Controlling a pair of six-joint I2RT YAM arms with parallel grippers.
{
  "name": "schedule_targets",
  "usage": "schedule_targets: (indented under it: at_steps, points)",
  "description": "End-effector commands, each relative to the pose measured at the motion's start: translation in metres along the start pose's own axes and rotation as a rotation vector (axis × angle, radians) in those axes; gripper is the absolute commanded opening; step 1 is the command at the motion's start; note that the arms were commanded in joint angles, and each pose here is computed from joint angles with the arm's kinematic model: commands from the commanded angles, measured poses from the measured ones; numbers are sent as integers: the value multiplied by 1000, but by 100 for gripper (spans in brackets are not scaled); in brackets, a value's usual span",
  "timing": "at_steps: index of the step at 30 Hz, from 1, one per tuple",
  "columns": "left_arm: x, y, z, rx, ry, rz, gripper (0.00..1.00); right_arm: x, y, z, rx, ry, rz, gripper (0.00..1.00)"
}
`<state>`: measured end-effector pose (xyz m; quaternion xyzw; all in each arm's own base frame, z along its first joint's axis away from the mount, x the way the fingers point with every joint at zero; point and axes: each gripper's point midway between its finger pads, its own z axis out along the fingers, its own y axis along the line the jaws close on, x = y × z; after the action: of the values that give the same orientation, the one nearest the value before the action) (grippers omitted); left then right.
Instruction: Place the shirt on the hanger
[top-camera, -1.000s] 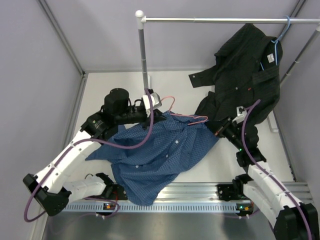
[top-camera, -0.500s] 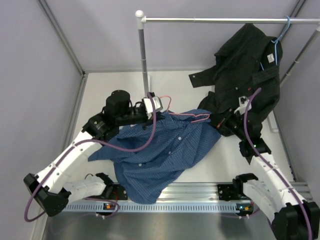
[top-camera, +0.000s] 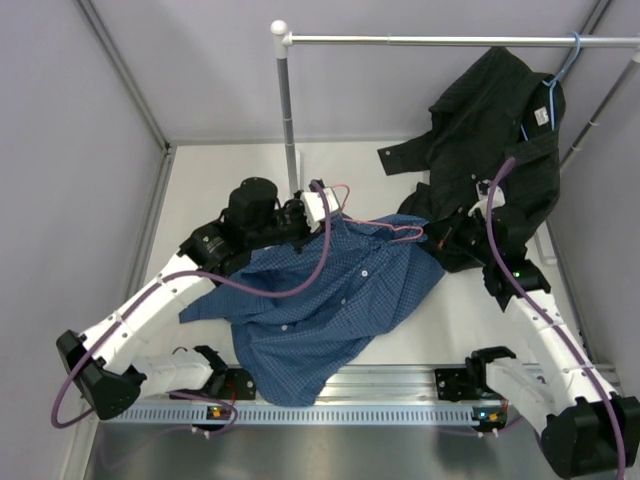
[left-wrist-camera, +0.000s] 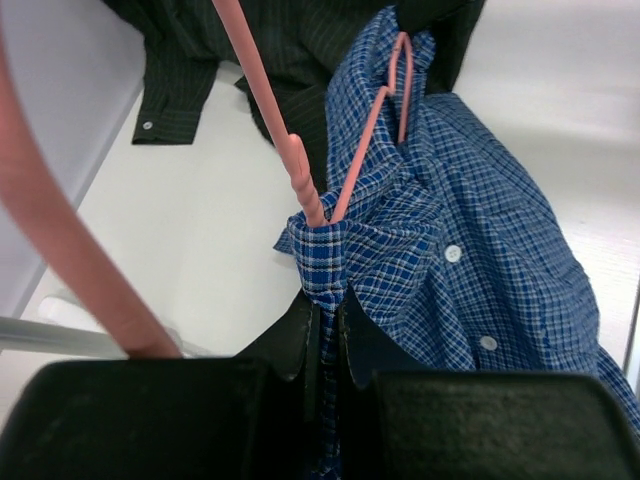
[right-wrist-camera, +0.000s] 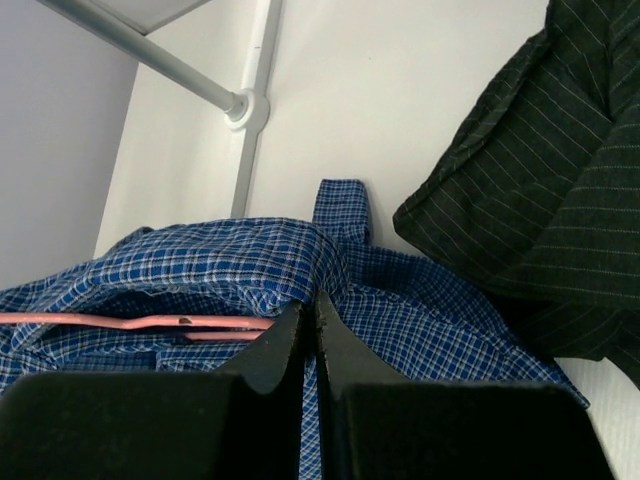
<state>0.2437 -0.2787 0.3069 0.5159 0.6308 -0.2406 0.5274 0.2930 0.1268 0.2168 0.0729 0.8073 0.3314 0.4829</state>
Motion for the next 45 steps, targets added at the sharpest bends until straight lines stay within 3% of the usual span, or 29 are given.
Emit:
schedule_targets:
  at_steps: [1,8,17,19,22,26,30,34,38,39,42,45]
  points:
    - [8,33,4,-203,95,-12,0,-18,25,-12,-78,-36,-24,0]
    - [6,58,-3,-349,98,-43,0,-2,3,-15,-6,-43,-8,0]
    - [-2,61,-10,-376,76,-61,0,-23,53,-15,-211,-49,54,0]
    - [-10,45,-6,-280,36,-48,0,-28,74,-19,-316,-47,83,0]
    - [-20,43,-5,-265,-6,-72,0,-31,96,-16,-359,-16,46,0]
    - [-50,58,-10,-353,-125,-191,0,-11,115,-17,-372,-6,21,0]
    - [-86,83,-18,-467,-285,-316,0,22,124,-14,-390,-15,98,0]
    - [-95,106,-22,-586,-365,-416,0,39,143,-22,-469,-27,143,0]
    - [-94,93,7,-455,-344,-402,0,58,157,-21,-521,25,106,0]
    - [-99,73,18,-321,-346,-369,0,61,163,-22,-548,44,93,0]
    - [-95,39,34,-130,-355,-301,0,57,173,-22,-582,38,74,0]
    - [-85,13,31,-24,-396,-232,0,46,176,-28,-588,-7,41,0]
